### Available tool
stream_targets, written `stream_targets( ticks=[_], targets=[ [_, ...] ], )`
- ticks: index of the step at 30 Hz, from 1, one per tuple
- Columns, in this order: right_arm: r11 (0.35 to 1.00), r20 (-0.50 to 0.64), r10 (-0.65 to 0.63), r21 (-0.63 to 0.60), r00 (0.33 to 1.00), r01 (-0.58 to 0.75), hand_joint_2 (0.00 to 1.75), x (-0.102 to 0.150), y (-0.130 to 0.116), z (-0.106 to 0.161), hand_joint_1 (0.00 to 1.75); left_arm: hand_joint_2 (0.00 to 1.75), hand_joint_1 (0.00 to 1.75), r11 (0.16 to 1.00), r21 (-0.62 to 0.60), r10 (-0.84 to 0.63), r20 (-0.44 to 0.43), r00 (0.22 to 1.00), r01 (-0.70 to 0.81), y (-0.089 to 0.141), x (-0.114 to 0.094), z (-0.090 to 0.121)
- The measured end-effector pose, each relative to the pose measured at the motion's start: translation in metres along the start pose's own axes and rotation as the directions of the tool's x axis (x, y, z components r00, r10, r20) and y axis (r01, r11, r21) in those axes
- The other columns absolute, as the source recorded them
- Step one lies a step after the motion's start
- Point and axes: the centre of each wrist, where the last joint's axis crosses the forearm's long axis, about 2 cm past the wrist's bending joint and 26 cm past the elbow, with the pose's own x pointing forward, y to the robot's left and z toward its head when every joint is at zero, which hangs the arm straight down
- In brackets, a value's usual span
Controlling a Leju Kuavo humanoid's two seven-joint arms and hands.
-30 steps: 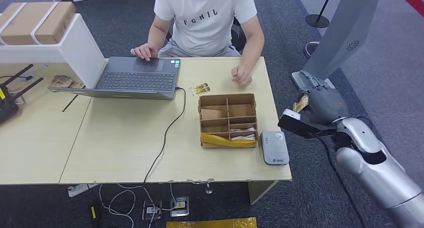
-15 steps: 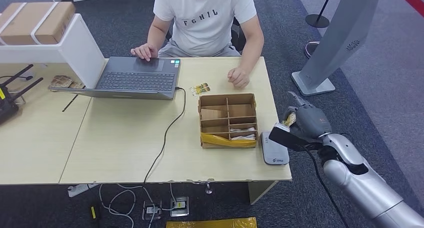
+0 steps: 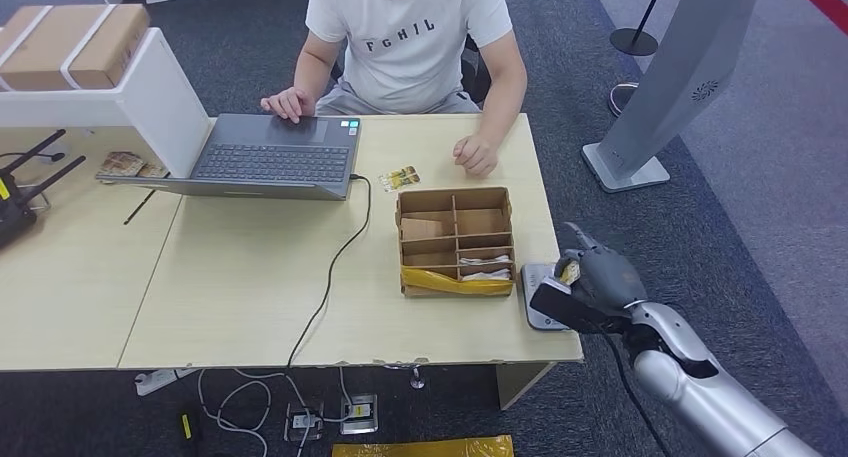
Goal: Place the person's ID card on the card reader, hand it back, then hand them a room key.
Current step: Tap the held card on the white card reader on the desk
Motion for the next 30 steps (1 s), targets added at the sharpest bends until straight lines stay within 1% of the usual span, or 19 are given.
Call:
stream_targets(
  ticks=[4, 6, 12, 22, 30],
  targets=[
    [0.999, -0.018, -0.032, 0.035, 0.999, 0.033, 1.75, -0.002, 0.018, 0.006, 1.75, 0.0, 0.0, 1.0, 0.006, 0.002, -0.01, 1.0, -0.002, 0.001, 0.0, 0.0],
    [0.998, -0.024, -0.036, 0.041, 0.999, 0.037, 1.75, -0.003, 0.021, 0.006, 1.75, 0.0, 0.0, 1.0, 0.006, 0.003, -0.01, 1.0, -0.003, 0.001, 0.0, 0.0],
    [0.997, -0.044, -0.046, 0.057, 0.998, 0.049, 1.75, -0.009, 0.026, 0.007, 1.75, 0.0, 0.0, 1.0, 0.008, 0.004, -0.012, 1.0, -0.004, 0.001, 0.0, 0.0],
    [0.995, -0.086, -0.066, 0.075, 0.994, 0.072, 1.75, -0.025, 0.034, 0.009, 1.75, 0.0, 0.0, 1.0, 0.015, 0.007, -0.029, 1.0, -0.007, 0.002, -0.001, 0.0],
    [0.994, -0.11, -0.083, 0.064, 0.99, 0.09, 1.75, -0.032, 0.033, 0.006, 1.75, 0.0, 0.0, 1.0, 0.025, 0.015, -0.032, 0.999, -0.014, 0.002, -0.001, 0.0]
  ],
)
